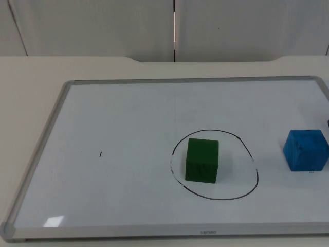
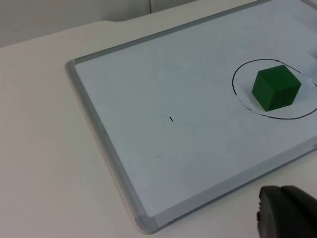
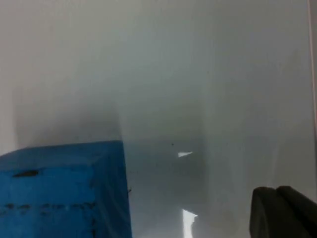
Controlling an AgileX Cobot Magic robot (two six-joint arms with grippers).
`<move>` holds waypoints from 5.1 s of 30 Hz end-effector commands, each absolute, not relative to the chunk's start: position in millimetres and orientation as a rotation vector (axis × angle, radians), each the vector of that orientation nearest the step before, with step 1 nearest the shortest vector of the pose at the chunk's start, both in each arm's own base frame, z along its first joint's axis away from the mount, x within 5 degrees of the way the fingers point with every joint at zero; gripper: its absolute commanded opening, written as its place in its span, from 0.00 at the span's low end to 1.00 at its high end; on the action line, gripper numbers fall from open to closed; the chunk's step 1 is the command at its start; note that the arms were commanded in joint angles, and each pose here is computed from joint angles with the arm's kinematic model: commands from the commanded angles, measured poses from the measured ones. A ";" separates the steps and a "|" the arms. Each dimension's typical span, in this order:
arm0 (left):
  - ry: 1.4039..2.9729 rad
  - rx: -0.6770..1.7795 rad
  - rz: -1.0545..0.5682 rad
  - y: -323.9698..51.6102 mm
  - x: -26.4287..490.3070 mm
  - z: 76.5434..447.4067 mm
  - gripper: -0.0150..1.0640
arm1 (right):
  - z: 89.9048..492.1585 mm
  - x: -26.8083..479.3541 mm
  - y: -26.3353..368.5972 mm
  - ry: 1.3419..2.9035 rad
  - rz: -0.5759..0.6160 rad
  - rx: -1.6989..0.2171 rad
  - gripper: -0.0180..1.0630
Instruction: Push the two cubes into the marked area.
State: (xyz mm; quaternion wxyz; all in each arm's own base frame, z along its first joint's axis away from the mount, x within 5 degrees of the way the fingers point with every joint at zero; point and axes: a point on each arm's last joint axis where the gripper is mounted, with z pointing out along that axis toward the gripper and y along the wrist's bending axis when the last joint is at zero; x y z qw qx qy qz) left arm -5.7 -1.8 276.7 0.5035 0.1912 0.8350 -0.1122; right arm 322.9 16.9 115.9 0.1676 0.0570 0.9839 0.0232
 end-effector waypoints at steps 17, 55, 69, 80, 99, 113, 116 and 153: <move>2.023 0.454 -0.270 -1.4 -5.9 274.8 0.01 | 114.7 329.0 58.4 2.700 0.113 -0.011 0.02; 2.023 0.454 -0.270 -1.4 -5.9 274.8 0.01 | 116.1 322.2 98.4 2.677 0.202 -0.047 0.02; 2.023 0.454 -0.270 -1.4 -5.9 274.8 0.01 | 115.9 320.6 101.9 2.685 0.217 -0.027 0.02; 2.023 0.454 -0.270 -1.4 -5.9 274.8 0.01 | 116.0 320.5 102.7 2.684 0.222 -0.015 0.02; 2.023 0.454 -0.270 -1.4 -5.9 274.8 0.01 | 115.2 315.6 112.2 2.706 0.231 -0.042 0.02; 2.023 0.454 -0.270 -1.4 -5.9 274.8 0.01 | 115.0 313.6 116.9 2.711 0.241 -0.032 0.02; 2.023 0.454 -0.270 -1.4 -5.9 274.8 0.01 | 115.7 313.5 120.7 2.697 0.248 -0.046 0.02; 2.023 0.454 -0.270 -1.4 -5.9 274.8 0.01 | 117.4 315.3 125.0 2.660 0.274 -0.009 0.02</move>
